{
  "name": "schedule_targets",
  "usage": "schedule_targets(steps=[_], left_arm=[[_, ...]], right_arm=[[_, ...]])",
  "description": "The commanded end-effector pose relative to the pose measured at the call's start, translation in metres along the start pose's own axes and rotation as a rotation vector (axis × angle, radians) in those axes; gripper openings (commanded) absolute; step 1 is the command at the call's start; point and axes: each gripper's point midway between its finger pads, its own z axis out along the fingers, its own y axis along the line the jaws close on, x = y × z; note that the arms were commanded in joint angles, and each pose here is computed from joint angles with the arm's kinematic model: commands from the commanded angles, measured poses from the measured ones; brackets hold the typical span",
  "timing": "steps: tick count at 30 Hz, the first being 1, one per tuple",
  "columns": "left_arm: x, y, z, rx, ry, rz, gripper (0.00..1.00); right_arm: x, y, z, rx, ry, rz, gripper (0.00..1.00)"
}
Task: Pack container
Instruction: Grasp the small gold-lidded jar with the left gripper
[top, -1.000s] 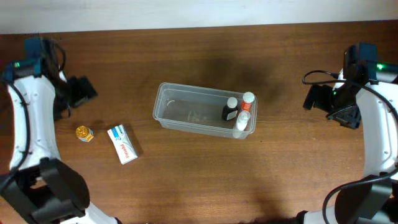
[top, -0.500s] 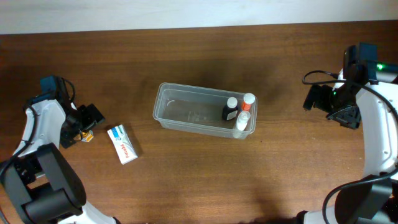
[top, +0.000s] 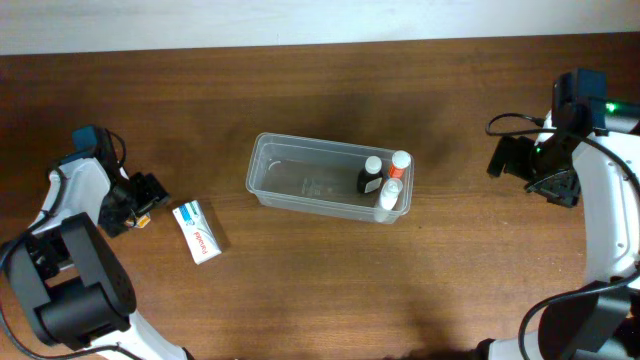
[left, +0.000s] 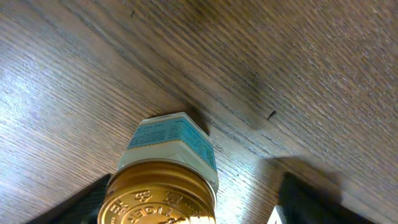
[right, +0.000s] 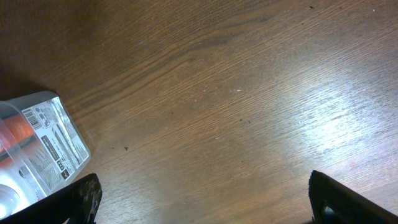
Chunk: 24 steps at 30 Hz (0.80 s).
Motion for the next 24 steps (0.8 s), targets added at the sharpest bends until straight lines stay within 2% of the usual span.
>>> schedule_targets(steps=[1, 4, 9, 16, 18, 21, 24], left_arm=[[-0.001, 0.006, 0.003, -0.026, -0.002, 0.003, 0.69], [-0.005, 0.015, 0.002, -0.078, -0.023, 0.003, 0.58], [-0.006, 0.015, 0.002, -0.08, -0.025, 0.003, 0.43], [-0.013, 0.011, -0.013, -0.072, -0.047, 0.006, 0.33], [-0.021, 0.005, -0.033, -0.06, -0.085, 0.018, 0.33], [-0.032, -0.03, -0.087, 0.028, -0.192, 0.096, 0.31], [-0.016, -0.109, -0.161, 0.233, -0.321, 0.28, 0.24]], right_arm=[[0.001, -0.001, 0.001, 0.0, 0.005, 0.004, 0.98], [0.003, -0.002, 0.001, 0.002, 0.011, 0.004, 0.98], [0.003, -0.002, 0.001, 0.002, 0.013, 0.004, 0.98], [0.004, -0.002, 0.001, 0.003, 0.016, 0.004, 0.98], [0.004, -0.002, 0.001, 0.003, 0.015, 0.004, 0.98], [0.004, -0.002, 0.001, 0.003, 0.015, 0.004, 0.98], [0.003, -0.002, 0.001, 0.003, 0.014, 0.004, 0.98]])
